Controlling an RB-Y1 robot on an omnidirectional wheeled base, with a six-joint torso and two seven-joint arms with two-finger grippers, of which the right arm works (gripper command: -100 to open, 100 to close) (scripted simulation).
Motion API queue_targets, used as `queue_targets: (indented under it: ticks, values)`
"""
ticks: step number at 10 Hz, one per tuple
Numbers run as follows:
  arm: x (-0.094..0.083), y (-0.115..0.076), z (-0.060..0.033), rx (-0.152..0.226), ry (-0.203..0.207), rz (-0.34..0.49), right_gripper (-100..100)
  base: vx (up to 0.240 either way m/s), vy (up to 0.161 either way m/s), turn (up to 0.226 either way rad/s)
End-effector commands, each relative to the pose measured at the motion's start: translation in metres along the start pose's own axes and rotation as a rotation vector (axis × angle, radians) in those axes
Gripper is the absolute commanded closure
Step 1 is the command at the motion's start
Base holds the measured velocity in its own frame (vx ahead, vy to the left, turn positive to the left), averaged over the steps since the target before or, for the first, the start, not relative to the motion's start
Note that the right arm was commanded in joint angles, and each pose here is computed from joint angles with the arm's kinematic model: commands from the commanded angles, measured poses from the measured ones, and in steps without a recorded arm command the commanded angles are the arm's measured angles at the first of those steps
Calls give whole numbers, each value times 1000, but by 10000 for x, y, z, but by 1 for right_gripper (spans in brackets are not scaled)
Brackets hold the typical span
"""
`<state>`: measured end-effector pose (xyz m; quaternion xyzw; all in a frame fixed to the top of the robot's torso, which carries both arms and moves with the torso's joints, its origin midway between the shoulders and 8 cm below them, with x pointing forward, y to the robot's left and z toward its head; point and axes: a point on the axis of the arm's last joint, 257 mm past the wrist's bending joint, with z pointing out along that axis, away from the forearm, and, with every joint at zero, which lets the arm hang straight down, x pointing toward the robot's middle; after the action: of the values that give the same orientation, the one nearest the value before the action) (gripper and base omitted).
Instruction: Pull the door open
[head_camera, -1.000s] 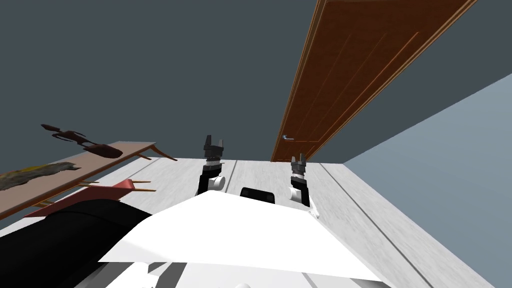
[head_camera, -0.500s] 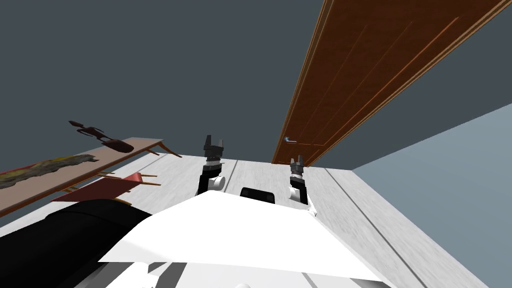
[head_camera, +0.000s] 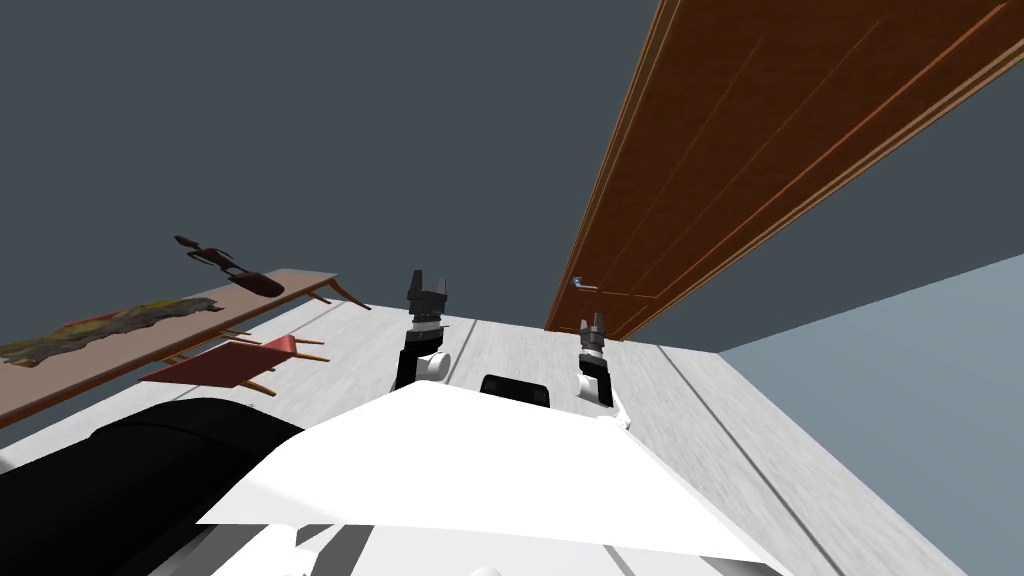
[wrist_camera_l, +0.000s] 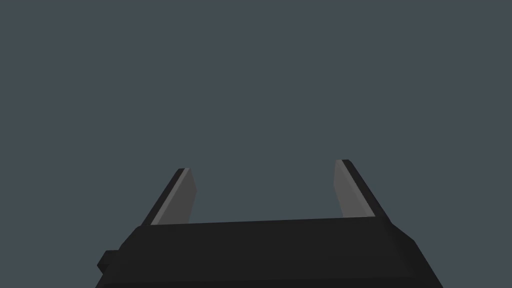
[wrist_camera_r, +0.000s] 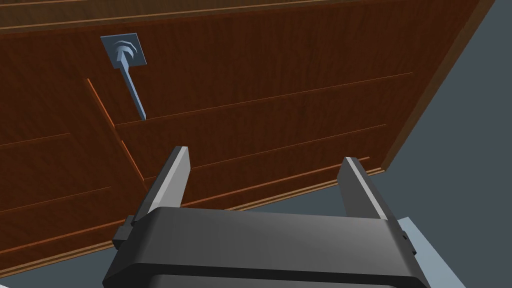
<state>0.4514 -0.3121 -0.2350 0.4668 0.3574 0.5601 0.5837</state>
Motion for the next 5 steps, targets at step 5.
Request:
queue_targets:
  ticks: [5]
  values:
    - [-132, -308, -41, 55, -25, -16, -100, 55, -73, 91]
